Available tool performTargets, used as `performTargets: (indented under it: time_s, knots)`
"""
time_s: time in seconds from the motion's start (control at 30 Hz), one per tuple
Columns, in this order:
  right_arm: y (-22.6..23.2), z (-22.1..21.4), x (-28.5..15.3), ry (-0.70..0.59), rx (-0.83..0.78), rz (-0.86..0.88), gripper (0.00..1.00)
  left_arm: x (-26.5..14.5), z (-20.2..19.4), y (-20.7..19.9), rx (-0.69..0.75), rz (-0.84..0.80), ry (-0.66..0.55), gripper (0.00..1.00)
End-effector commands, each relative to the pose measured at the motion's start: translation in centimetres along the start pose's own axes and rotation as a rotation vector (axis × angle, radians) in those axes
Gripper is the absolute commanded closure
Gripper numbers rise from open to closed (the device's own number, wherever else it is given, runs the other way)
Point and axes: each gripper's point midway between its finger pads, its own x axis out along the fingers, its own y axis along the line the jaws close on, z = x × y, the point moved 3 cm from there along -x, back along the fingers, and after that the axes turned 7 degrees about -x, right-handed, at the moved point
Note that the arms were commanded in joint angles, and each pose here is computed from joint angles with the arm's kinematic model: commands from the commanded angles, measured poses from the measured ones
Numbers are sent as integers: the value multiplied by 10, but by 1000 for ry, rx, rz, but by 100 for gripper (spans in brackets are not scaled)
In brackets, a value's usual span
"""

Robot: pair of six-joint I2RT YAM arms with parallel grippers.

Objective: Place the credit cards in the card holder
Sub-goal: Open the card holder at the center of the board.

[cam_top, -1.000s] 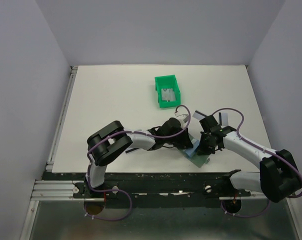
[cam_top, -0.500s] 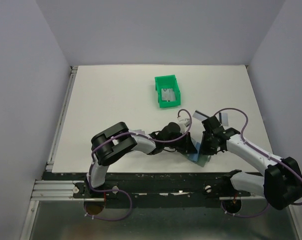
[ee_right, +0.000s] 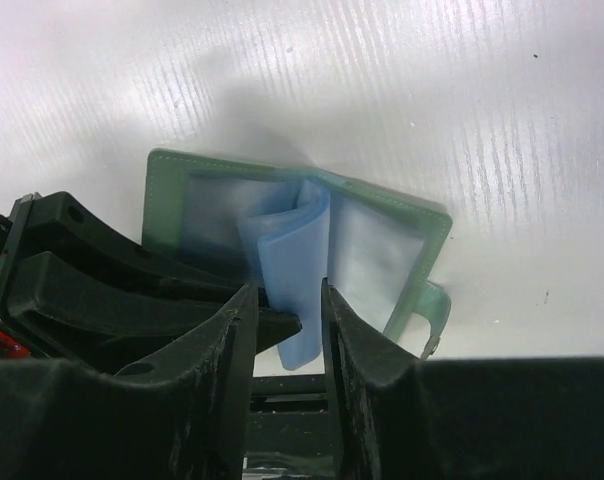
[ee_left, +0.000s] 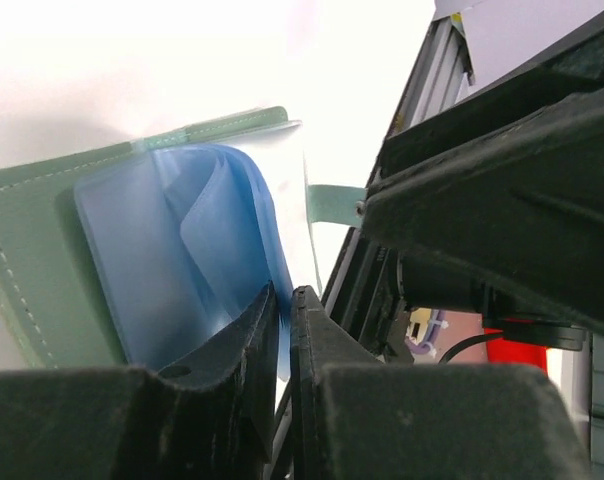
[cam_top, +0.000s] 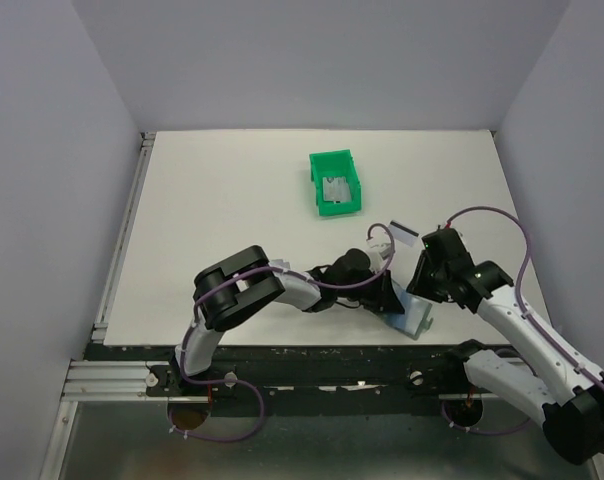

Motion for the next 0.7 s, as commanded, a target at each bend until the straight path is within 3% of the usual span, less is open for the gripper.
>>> performTargets:
  time_s: [0.0, 0.47, 0.67]
  knots:
    - [-9, 0, -9, -23, 1, -29, 60, 12, -3, -16, 22, -39, 40, 80]
    - [-25, 6, -29, -107, 35, -93, 59, 28, -17, -47, 83, -94, 113, 79]
    - [-24, -1, -19, -54, 43, -107, 61, 25, -25, -46, 82, -99, 120, 79]
